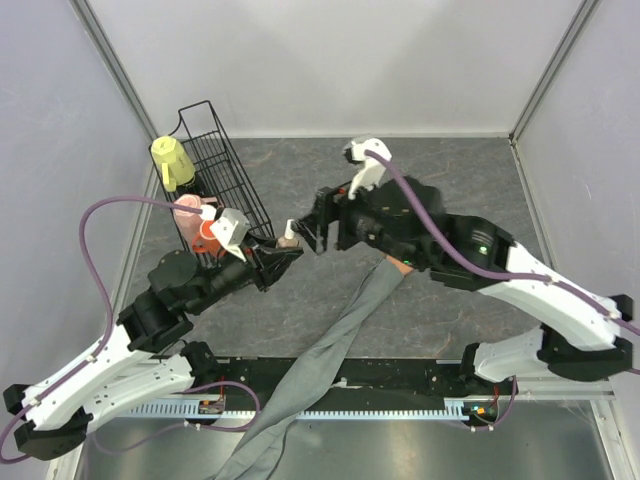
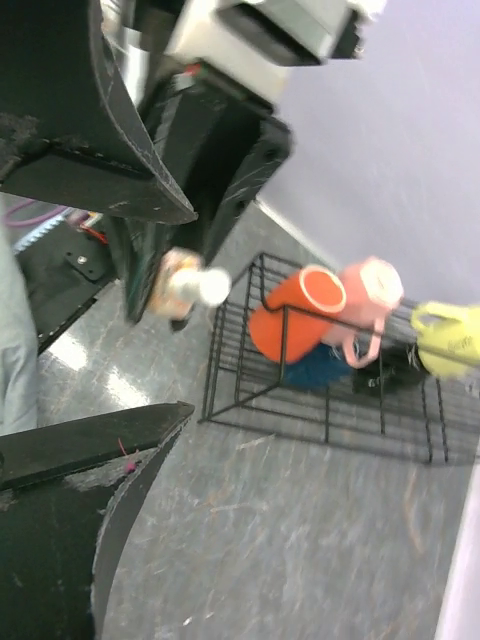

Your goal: Paint the nails

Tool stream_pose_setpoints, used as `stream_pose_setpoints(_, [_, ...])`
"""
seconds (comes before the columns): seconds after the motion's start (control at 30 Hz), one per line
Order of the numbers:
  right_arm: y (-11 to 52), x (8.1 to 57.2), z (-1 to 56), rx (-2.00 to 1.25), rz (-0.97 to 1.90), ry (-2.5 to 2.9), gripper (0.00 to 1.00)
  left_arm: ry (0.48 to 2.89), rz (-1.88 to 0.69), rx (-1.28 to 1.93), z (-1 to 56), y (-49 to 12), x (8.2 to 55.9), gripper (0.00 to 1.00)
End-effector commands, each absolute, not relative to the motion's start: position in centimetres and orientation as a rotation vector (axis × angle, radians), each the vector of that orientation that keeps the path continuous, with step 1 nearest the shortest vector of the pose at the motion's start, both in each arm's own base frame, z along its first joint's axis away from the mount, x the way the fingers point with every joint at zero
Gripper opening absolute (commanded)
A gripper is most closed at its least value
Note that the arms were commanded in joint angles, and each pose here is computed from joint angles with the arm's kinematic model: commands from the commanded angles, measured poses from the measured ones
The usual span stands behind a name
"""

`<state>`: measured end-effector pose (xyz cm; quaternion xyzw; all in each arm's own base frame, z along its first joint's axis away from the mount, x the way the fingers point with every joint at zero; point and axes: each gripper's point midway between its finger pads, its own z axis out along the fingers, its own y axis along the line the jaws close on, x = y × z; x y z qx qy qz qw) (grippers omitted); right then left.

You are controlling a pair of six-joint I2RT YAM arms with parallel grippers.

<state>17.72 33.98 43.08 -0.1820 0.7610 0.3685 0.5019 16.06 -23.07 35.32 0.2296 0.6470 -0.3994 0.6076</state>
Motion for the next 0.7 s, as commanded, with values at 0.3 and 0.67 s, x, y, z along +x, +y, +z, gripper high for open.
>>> stream_pose_setpoints(0.3, [36.1, 18.8, 40.3, -0.203, 0.597, 1.940, 0.58, 1.465, -0.840, 0.412, 36.1, -21.9, 18.0, 0.02])
stream_pose_setpoints(0.67, [36.8, 17.9, 40.2, -0.300, 0.653, 1.924, 0.10, 1.464, -0.922, 0.437, 36.2, -22.5, 16.8, 0.02])
